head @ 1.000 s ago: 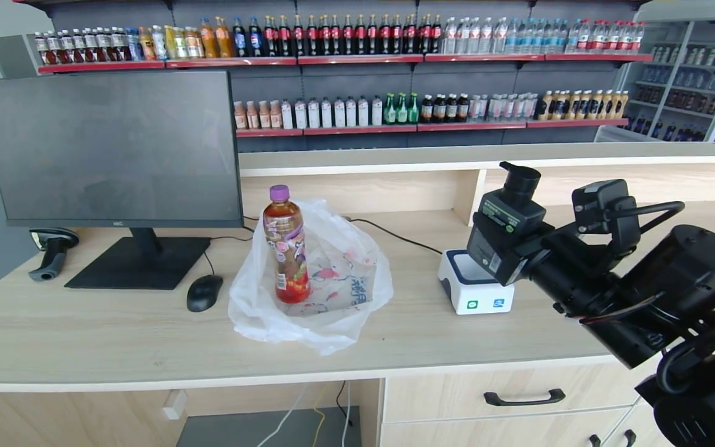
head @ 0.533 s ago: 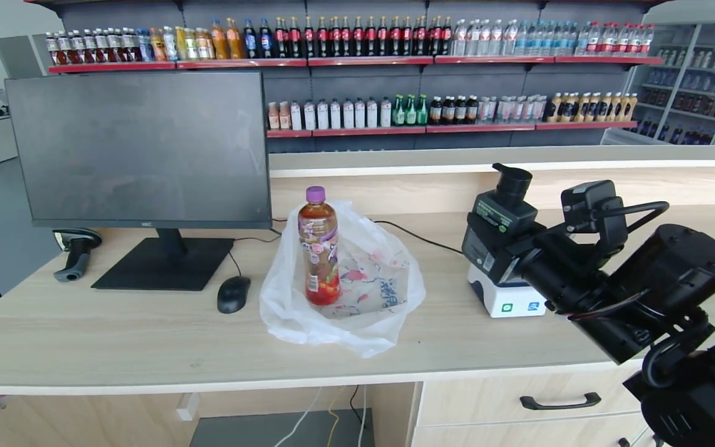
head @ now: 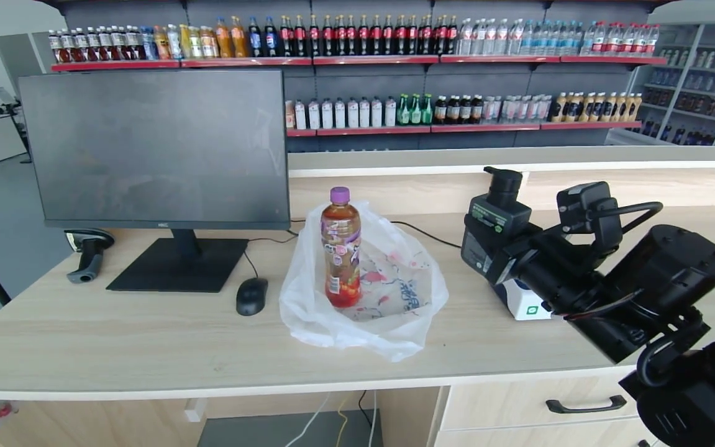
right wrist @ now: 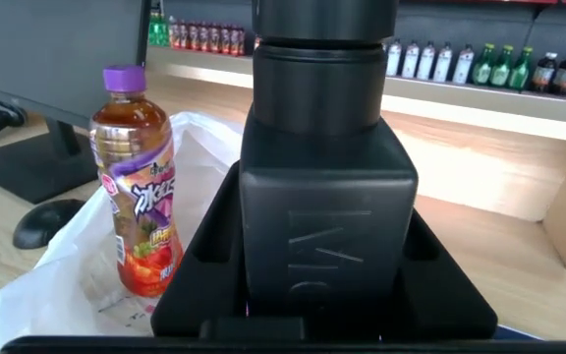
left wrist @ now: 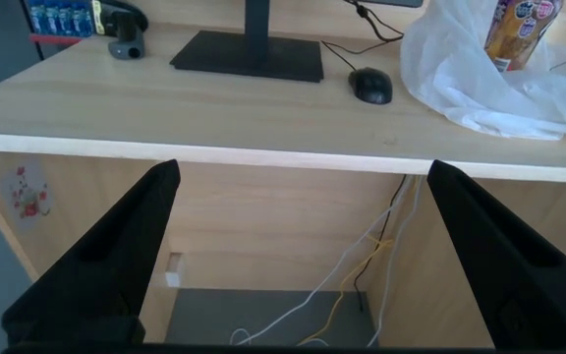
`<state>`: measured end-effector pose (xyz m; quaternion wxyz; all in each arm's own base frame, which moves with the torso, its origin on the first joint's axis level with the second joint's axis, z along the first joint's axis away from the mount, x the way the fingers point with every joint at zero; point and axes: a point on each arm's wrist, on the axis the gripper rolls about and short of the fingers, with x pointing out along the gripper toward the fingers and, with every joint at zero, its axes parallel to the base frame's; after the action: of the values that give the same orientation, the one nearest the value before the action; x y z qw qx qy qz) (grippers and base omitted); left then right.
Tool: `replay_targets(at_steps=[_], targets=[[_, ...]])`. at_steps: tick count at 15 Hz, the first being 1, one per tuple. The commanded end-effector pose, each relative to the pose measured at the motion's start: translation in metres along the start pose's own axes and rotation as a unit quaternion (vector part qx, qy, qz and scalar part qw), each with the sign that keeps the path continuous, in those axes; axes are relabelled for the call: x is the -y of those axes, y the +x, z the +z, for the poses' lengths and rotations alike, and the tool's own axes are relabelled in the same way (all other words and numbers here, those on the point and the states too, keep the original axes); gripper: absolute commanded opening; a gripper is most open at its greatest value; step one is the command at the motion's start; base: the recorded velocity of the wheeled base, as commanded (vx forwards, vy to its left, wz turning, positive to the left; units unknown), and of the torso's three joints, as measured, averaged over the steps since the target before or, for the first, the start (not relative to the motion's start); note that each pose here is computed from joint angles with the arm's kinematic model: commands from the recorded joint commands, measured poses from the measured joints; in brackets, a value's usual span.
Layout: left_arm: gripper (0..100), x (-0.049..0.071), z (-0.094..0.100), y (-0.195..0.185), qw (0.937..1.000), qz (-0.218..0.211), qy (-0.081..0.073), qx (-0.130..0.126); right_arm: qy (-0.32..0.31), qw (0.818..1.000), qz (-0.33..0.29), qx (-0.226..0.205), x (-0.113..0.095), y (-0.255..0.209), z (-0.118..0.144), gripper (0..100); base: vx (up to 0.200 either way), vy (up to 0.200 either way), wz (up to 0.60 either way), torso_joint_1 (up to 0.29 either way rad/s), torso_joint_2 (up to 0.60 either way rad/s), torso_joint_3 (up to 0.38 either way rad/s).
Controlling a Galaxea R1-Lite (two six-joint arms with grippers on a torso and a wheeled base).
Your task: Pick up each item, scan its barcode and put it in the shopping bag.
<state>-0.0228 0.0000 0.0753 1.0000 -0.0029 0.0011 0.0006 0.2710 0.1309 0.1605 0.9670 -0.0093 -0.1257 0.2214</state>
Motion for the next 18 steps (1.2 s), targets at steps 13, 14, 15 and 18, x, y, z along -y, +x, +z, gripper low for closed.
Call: replay_targets(at_steps=[13,14,15,18], targets=[[100,0.000,0.000,0.000,1.0000,0.001,0.000,0.000,-0.001,1.000,-0.001,-0.022,0.001,-0.001,-0.012,0,0.000,0.000,0.28,0.001,0.00,0.001],[100,0.000,0.000,0.000,1.0000,0.000,0.000,0.000,-0.001,1.000,-0.001,-0.024,0.001,-0.001,-0.013,0,0.000,0.000,0.00,0.000,0.00,0.000],[100,0.000,0.000,0.000,1.0000,0.001,0.000,0.000,-0.001,1.000,-0.002,-0.028,0.002,0.000,-0.016,0,0.000,0.000,0.00,0.000,0.00,0.000],[100,0.000,0.000,0.000,1.0000,0.000,0.000,0.000,-0.002,0.999,-0.009,-0.039,0.006,0.001,-0.023,0,0.000,0.000,0.00,0.000,0.00,0.000]])
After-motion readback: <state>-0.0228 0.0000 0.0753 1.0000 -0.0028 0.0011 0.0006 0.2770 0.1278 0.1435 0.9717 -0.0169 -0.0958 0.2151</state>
